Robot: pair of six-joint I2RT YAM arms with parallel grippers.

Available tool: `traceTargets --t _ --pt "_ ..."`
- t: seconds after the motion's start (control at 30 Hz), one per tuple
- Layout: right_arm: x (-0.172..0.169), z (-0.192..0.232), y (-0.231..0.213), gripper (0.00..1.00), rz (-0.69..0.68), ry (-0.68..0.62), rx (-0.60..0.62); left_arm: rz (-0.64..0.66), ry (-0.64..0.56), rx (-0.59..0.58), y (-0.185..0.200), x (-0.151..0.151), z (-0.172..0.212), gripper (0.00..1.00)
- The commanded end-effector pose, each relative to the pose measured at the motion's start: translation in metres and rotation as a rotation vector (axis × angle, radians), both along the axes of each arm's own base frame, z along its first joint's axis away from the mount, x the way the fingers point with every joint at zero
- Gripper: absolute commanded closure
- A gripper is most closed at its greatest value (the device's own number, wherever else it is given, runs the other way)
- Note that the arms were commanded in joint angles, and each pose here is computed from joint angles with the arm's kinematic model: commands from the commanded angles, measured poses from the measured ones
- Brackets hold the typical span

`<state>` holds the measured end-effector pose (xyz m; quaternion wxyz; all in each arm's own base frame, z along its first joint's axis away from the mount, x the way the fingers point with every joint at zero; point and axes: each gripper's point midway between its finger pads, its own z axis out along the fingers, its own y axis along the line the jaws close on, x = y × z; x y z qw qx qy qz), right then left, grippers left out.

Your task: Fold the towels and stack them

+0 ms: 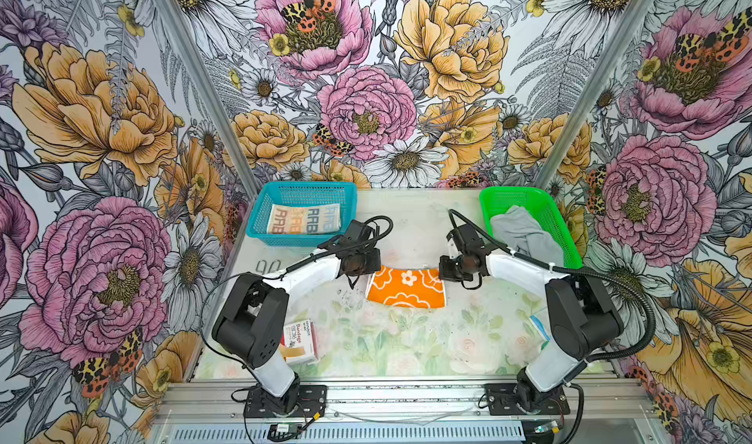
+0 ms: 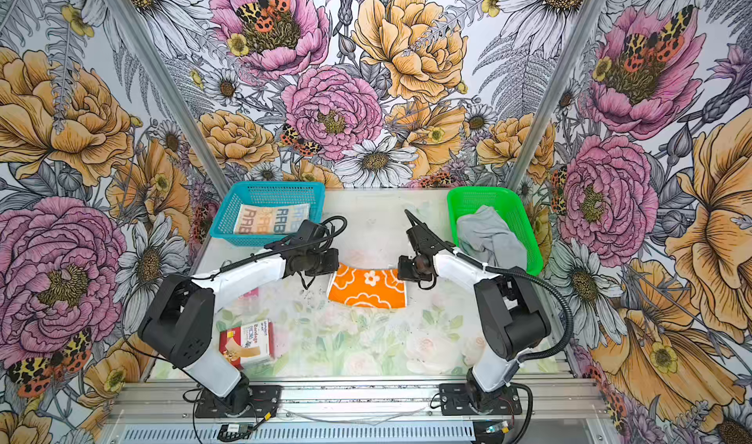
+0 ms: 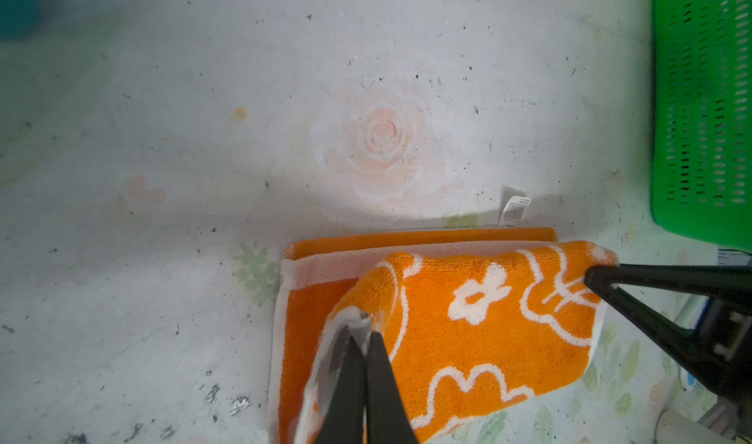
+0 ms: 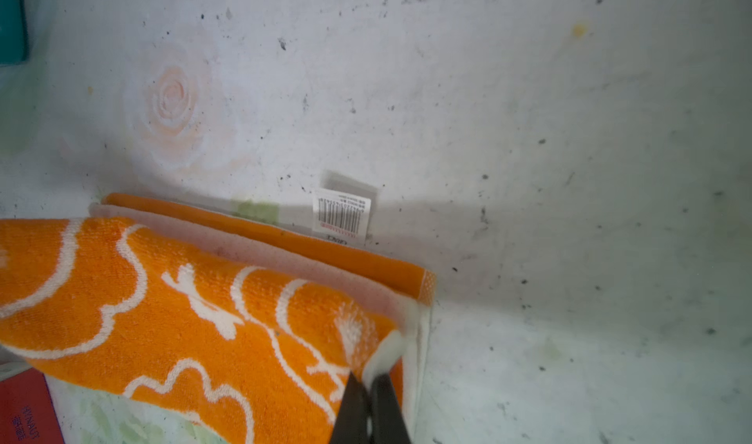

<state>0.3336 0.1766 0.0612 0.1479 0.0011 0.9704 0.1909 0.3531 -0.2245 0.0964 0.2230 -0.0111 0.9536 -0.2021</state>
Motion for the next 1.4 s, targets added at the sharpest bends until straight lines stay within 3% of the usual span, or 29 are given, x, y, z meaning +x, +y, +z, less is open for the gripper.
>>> traceTargets --t 0.0,0.23,0.43,0.53,0.63,0.67,0.73,0.8,0.93,1.0,1.13,1.37 --pt "0.002 0.012 -0.003 1.0 -0.024 -0.039 0.015 -0.007 -0.038 0.021 0.001 0.015 0.006 1.0" --pt "0.0 -0.016 -0.003 1.0 -0.019 0.034 -0.011 -0.001 0.026 0.051 0.005 0.027 -0.019 0.94" --pt "0.005 -0.021 -0.006 1.0 -0.014 0.026 -0.045 0.031 0.089 0.097 0.014 0.021 -0.037 0.79" --pt "0.006 -0.012 -0.011 0.79 -0.028 -0.005 -0.062 0.042 0.051 0.121 0.02 0.021 -0.027 0.58" --pt "0.005 0.008 -0.019 0.6 -0.058 -0.059 -0.075 0.056 -0.036 0.17 0.028 0.02 0.001 0.47" --pt "0.004 0.016 -0.02 0.59 -0.065 -0.076 -0.076 0.06 -0.06 0.19 0.031 0.017 0.009 0.46" --pt "-0.001 0.036 -0.016 0.58 -0.077 -0.112 -0.053 0.061 -0.115 0.195 0.029 0.008 0.029 0.45" --pt "-0.007 0.048 -0.004 0.57 -0.072 -0.117 0.007 0.023 -0.104 0.121 0.012 -0.006 0.033 0.46" --pt "-0.023 0.041 0.032 0.56 -0.007 -0.054 0.102 -0.047 0.016 -0.097 -0.025 -0.034 0.009 0.51" --pt "-0.028 0.026 0.041 0.57 -0.007 -0.026 0.138 -0.045 0.055 -0.146 -0.03 -0.042 -0.007 0.56" --pt "-0.038 -0.002 0.052 0.58 -0.018 0.026 0.208 -0.016 0.105 -0.159 -0.026 -0.049 -0.031 0.57" --pt "-0.06 -0.034 0.036 0.59 -0.072 0.101 0.168 0.075 0.183 -0.089 0.006 -0.066 -0.063 0.56"
